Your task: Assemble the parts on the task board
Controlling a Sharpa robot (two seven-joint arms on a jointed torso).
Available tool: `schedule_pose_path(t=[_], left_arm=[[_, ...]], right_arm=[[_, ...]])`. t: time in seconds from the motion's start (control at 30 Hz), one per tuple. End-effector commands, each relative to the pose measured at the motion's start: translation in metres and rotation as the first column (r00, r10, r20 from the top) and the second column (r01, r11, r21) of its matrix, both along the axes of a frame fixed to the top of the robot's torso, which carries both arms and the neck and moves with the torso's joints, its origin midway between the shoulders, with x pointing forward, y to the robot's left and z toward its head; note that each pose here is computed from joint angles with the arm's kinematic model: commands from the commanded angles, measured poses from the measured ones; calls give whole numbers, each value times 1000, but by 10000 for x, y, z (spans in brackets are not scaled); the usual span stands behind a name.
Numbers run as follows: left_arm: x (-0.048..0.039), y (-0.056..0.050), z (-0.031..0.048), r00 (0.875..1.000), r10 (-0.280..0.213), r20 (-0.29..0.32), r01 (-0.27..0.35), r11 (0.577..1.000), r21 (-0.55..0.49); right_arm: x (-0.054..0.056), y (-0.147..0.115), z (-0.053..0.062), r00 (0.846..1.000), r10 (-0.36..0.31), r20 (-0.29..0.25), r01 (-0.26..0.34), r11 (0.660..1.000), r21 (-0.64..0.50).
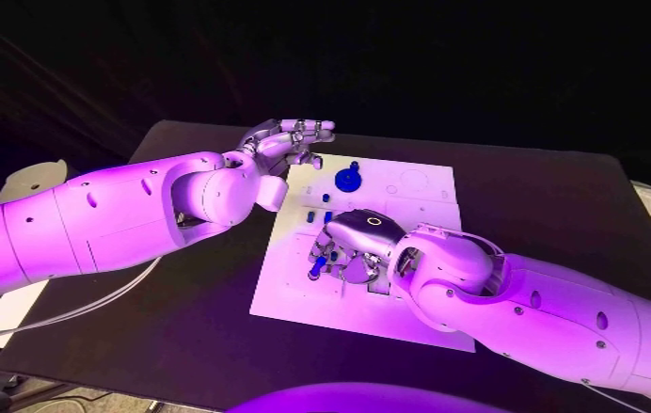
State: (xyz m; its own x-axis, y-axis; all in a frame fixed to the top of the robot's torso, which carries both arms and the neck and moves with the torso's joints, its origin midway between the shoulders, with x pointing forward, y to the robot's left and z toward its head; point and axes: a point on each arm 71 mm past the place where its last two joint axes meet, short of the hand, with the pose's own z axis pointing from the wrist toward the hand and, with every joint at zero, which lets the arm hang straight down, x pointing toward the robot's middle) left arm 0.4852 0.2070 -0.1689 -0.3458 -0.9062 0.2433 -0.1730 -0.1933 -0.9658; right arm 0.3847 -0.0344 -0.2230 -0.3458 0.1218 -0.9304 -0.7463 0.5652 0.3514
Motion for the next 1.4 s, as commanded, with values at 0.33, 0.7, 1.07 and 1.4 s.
schedule_pose_path(t=[0.33, 0.7, 1.07, 1.4], left_arm=[[-7, -37, 7, 1000, -29, -1, 29, 1000, -7], [-9, -36, 7, 1000, -30, -1, 30, 1000, -7], [-9, -36, 8, 1000, -30, -1, 30, 1000, -7], [-10, -35, 8, 1000, -31, -2, 31, 999, -8]], right_arm=[[-10, 41, -73, 1000, 23, -13, -24, 999, -38], [-13, 71, -112, 1000, 26, -11, -26, 997, -79], [-38, 132, -135, 999, 33, 12, -31, 995, -98], [-51, 159, -128, 999, 40, 19, -38, 997, -68]])
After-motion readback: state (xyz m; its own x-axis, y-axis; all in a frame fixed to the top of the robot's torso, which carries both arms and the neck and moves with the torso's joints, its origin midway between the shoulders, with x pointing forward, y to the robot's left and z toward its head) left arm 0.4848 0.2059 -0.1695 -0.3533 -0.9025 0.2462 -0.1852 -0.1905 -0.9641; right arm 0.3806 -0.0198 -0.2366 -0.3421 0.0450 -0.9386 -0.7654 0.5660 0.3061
